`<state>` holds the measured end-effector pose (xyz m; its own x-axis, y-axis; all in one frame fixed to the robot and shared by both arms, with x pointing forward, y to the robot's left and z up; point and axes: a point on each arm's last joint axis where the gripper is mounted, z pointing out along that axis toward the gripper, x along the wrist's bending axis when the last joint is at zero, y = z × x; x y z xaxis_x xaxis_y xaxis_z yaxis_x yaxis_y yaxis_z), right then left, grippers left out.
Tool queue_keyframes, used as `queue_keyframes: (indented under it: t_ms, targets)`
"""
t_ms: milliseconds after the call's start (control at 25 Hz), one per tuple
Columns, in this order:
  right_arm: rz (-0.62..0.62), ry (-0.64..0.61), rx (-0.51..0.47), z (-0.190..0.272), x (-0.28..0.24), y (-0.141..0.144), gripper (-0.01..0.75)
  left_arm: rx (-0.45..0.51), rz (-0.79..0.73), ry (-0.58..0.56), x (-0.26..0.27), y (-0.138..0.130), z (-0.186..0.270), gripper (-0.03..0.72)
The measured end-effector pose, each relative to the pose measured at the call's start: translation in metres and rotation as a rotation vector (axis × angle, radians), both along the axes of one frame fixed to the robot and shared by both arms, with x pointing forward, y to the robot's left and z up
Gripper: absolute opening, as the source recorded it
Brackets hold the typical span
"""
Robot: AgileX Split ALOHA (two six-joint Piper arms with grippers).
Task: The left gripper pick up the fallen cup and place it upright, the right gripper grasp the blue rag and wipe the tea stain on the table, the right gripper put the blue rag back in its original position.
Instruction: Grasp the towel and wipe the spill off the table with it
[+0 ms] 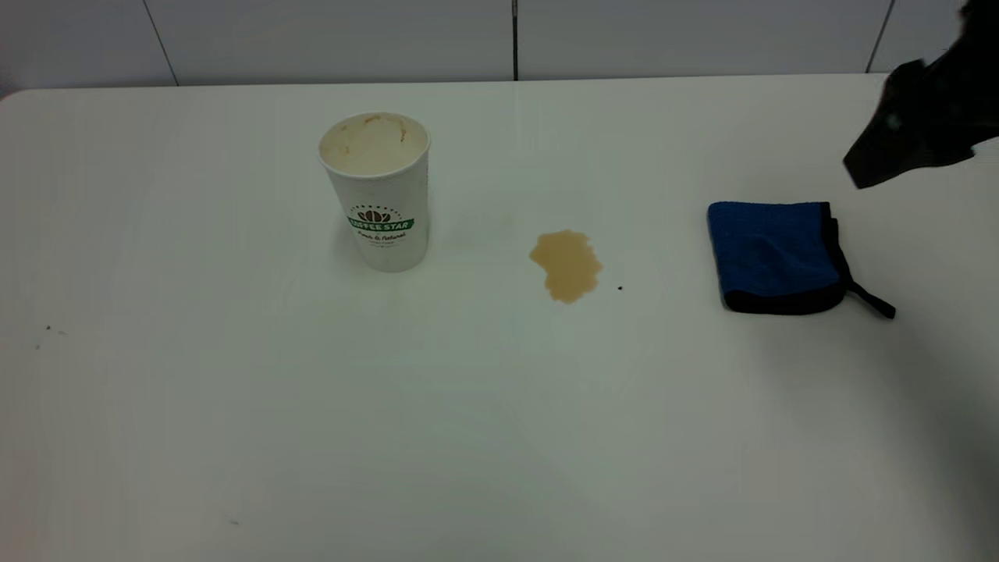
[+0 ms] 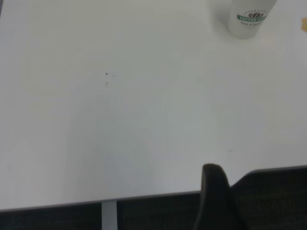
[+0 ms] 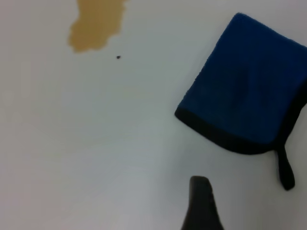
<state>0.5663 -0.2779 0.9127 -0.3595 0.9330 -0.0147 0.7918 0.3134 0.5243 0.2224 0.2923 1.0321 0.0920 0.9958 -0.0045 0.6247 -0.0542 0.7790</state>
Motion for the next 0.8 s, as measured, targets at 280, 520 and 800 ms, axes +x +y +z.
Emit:
queue_keyframes:
  t_ms: [280, 520, 800]
  targets:
    - [0.033, 0.094, -0.033, -0.088, 0.068, 0.000, 0.590, -0.001, 0.001, 0.000, 0.000, 0.000, 0.000, 0.483]
    - [0.037, 0.066, -0.066, -0.126, 0.101, -0.001, 0.590, -0.001, 0.001, 0.000, 0.000, 0.000, 0.000, 0.483]
    - [0.029, 0.066, -0.097, -0.149, 0.106, -0.002, 0.588, -0.001, 0.001, 0.000, 0.000, 0.000, 0.000, 0.483]
